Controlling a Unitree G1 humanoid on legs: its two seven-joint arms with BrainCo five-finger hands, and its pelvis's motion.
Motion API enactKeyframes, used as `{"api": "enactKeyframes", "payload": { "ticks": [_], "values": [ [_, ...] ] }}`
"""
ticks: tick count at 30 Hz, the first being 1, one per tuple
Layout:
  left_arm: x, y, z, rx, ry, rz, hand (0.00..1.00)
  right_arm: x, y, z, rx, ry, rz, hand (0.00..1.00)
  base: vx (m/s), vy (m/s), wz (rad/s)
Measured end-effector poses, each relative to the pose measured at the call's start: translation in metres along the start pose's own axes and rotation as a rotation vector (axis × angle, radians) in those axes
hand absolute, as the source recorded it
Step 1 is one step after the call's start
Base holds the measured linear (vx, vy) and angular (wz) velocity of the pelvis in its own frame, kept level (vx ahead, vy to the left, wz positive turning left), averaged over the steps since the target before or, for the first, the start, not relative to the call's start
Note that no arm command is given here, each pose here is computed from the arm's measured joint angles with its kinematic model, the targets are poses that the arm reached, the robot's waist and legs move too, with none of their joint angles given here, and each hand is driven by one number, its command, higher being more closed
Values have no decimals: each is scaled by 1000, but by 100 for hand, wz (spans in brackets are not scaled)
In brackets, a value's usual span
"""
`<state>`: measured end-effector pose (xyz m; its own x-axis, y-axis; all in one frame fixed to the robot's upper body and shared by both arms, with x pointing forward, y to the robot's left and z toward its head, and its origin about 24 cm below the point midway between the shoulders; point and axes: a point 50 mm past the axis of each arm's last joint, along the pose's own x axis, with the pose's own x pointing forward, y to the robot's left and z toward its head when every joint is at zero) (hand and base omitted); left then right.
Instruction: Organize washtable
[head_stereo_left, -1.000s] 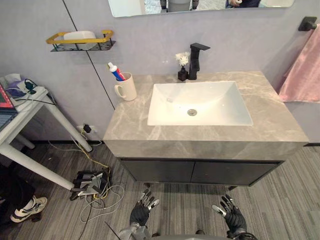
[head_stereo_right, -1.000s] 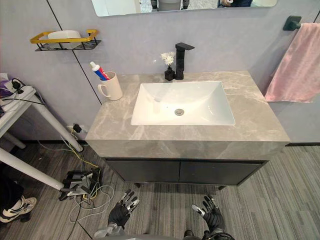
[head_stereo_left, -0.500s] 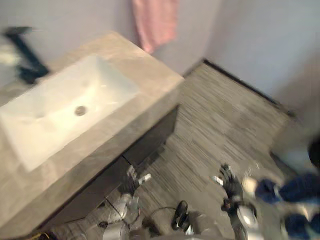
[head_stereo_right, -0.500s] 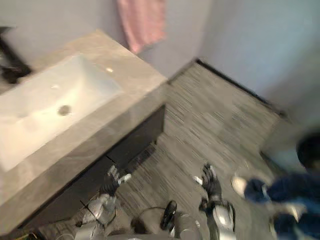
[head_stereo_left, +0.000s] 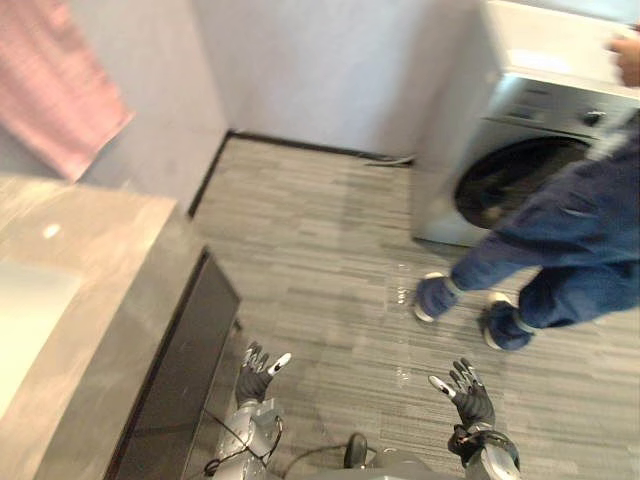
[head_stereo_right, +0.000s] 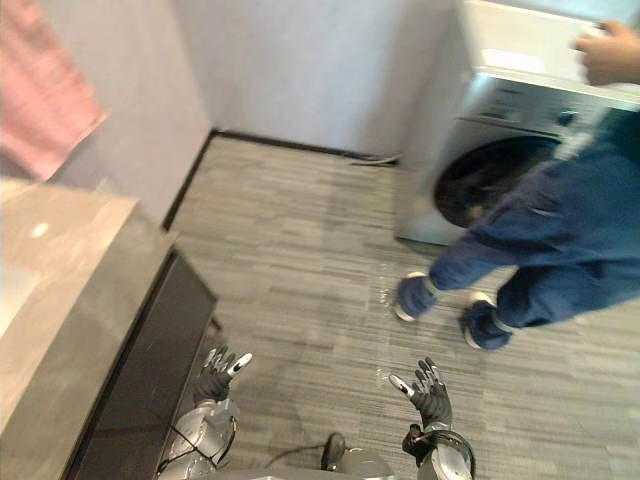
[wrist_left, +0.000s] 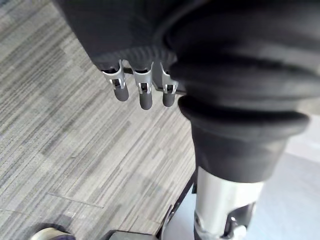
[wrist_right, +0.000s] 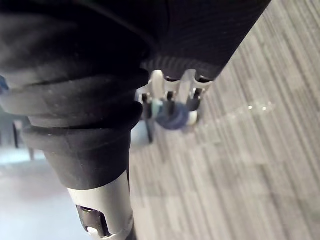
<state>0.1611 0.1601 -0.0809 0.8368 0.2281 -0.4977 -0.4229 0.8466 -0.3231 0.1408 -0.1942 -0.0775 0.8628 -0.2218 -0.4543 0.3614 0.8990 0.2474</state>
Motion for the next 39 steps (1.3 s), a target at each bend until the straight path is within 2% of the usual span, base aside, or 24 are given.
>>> {"api": "enactKeyframes", "payload": {
  "ticks": [6, 12, 18, 21, 23, 26, 32, 35, 39],
  "values": [
    [-17, 13, 15, -65, -124, 77, 0, 12, 38, 4, 10, -15, 144, 0, 25, 245, -212],
    [-20, 14, 15, -65, -139, 80, 0, 1, 26, -18, 16, 76, 114, 0, 30, 255, -115],
    [-22, 0, 22, -64, -174, 22, 0, -5, 36, -22, 73, 77, 139, 0, 3, 151, -120],
    [-21, -2, 24, -29, -185, 14, 0, -3, 40, -13, 12, 50, 210, 0, -10, 88, -179],
    [-19, -3, 28, 14, -203, 12, 0, 1, 43, -1, -121, 1, 257, 0, -123, 112, -187],
    [-10, -4, 46, 86, -271, -14, 0, 5, 54, 9, -212, -53, 297, 0, -183, 27, -140],
    [-10, 8, 52, 20, -286, 56, 0, 3, 65, 18, -303, -102, 373, 0, -89, 80, -171],
    [-1, -6, 62, 8, -312, 6, 0, 7, 72, 20, -326, -115, 394, 0, -91, -30, -172],
    [3, -21, 46, -9, -243, -39, 0, 5, 72, 11, -419, -83, 419, 0, -11, -56, -110]
  ]
}}
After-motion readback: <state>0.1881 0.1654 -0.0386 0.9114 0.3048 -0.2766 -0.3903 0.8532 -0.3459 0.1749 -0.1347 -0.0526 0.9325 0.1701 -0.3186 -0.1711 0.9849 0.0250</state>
